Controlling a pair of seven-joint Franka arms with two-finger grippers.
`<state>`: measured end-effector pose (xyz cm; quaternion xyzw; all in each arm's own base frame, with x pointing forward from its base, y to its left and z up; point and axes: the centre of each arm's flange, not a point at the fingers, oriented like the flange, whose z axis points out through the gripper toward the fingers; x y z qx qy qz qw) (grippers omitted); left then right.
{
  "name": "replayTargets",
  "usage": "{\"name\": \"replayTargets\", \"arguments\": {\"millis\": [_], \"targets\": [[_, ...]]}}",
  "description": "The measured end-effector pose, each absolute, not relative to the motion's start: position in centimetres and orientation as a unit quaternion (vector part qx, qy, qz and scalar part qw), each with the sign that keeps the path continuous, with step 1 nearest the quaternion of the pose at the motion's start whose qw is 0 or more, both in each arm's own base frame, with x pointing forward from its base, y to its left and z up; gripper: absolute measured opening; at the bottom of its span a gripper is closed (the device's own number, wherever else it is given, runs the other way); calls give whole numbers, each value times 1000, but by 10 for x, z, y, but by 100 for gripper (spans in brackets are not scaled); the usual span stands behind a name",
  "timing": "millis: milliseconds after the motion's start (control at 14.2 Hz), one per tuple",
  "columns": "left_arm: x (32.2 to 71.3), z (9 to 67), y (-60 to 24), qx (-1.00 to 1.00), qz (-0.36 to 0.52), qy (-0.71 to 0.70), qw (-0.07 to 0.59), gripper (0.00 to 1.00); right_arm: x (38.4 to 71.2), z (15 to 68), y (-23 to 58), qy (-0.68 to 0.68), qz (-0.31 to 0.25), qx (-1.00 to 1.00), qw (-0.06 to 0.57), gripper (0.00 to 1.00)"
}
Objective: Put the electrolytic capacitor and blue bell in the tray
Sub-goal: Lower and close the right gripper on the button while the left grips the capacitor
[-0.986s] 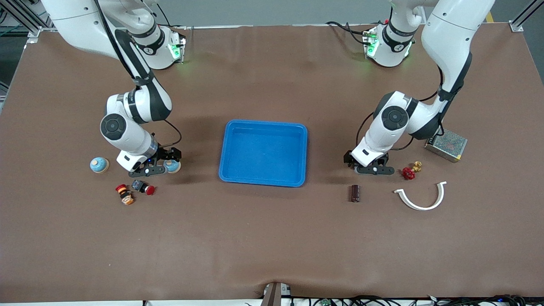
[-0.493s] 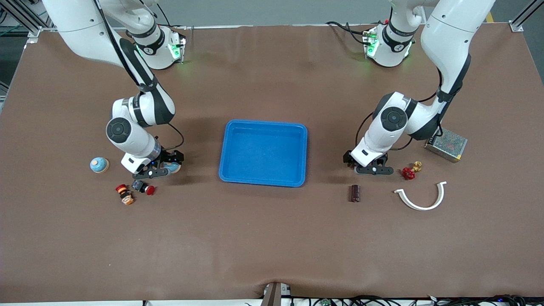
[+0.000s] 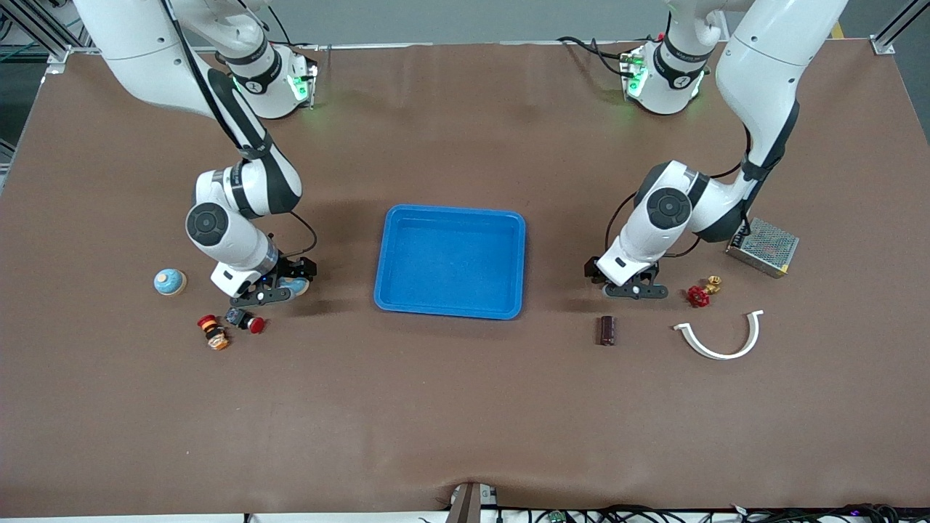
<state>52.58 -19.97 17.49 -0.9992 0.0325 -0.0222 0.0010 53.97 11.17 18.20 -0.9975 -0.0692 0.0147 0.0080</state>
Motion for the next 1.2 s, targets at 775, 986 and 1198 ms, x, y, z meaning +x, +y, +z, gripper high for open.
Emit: {"name": "replayTargets", "arguments": {"millis": [775, 986, 1198], "targets": [[532, 181, -198, -999, -12, 30, 13, 36, 540, 173, 112, -71, 9, -997, 9, 100], [539, 193, -197, -1000, -7, 8, 25, 34, 540, 168, 112, -71, 8, -997, 9, 100], [546, 208, -204, -998, -3, -53, 35, 34, 540, 167, 112, -71, 8, -997, 9, 100]]}}
